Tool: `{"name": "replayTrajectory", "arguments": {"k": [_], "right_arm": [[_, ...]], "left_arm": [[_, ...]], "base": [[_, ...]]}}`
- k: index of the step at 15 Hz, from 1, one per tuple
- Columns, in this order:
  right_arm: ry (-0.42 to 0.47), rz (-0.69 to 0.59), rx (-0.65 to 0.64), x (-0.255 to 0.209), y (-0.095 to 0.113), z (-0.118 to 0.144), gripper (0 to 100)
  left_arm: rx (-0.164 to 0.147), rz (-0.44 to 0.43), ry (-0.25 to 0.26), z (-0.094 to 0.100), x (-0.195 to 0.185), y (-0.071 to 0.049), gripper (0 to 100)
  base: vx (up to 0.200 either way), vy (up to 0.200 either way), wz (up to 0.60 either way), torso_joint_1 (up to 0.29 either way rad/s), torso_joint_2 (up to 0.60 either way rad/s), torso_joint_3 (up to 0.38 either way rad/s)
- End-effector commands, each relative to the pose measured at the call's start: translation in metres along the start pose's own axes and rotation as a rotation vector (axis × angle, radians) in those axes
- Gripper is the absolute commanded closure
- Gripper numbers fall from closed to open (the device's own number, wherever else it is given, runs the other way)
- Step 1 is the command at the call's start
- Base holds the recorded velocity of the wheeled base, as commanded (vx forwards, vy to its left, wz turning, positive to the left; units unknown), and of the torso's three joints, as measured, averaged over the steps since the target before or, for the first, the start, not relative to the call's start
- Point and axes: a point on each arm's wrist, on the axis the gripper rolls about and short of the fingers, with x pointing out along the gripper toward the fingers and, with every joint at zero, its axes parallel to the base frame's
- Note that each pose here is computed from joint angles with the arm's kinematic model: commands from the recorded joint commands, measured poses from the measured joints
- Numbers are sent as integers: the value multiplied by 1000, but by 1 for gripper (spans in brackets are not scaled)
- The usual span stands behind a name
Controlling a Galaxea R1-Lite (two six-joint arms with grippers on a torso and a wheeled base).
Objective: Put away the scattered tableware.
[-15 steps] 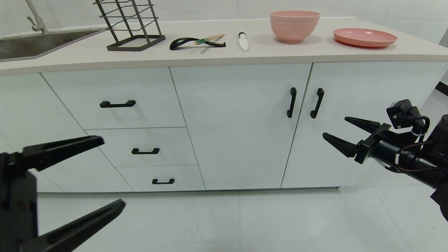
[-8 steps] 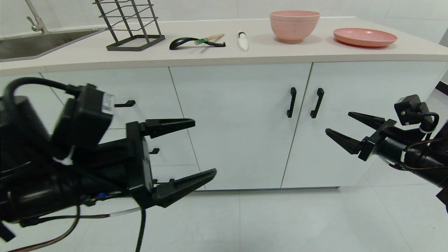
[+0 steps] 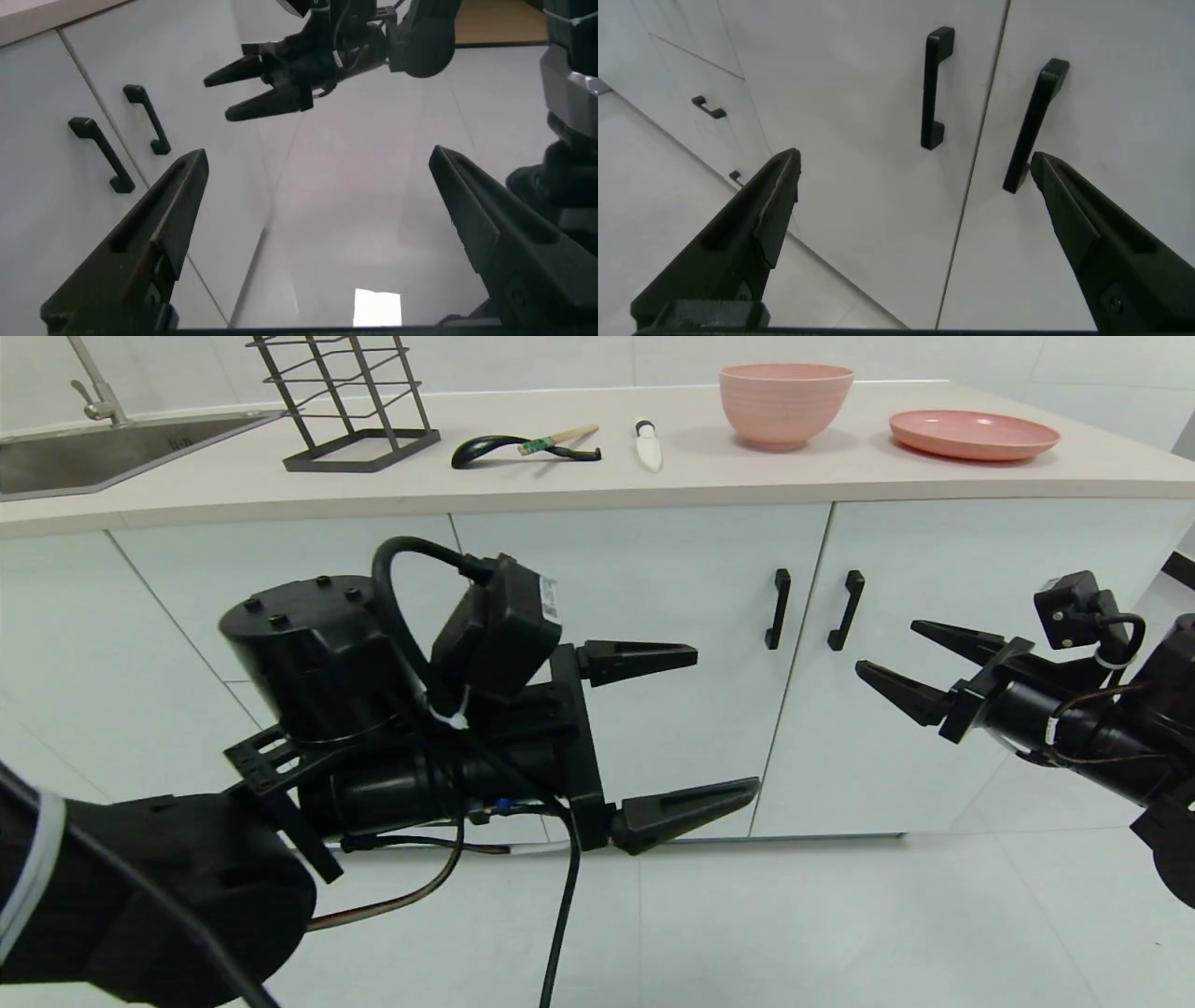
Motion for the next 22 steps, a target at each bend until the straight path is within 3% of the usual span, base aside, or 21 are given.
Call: {"name": "replayTrajectory", "arguments": {"k": [1,2,4,5,8,10,12,15,19,22], "right_arm": [[9,0,5,10,-7,-9,0],[-1,18,-1,18,-12,-11,0],[-1,21,-3,25,-16,-16,0],[-5,22,-7,26,-17,-16,0],[-23,19,-19,23,-16,-7,0],[-44,8,-37,12,-14,6,0],[-45,7,-43,1,-8,13,0],[-28,9,-32,-4,-4,10,0],[-8,14,-18,7,-9,-3,0],[-11,17,-19,20,-16,-10,0]], "left_arm": [[-18,-9,16,-16,20,9,0],[-8,-5,2,-18,32,17,0],[-1,14,-25,-21,44,20,0],[-17,19,-70,-19,47,19,0],[-121,107,-246,-19,58,17,0],[-170,131,-312,-26,55,12,0],[-191,125,-289,-28,46,5,0],[-173,123,-297,-16,39,1,0],[-197,131,-268,-23,33,-5,0],[-190,132,-270,-22,32,-5,0]], "base": [[0,0,0,0,0,0],[0,0,0,0,0,0],[0,0,0,0,0,0],[0,0,0,0,0,0],[0,0,0,0,0,0],[0,0,0,0,0,0],[0,0,0,0,0,0],[0,-67,0,2,1,1],[0,0,0,0,0,0],[0,0,0,0,0,0]]}}
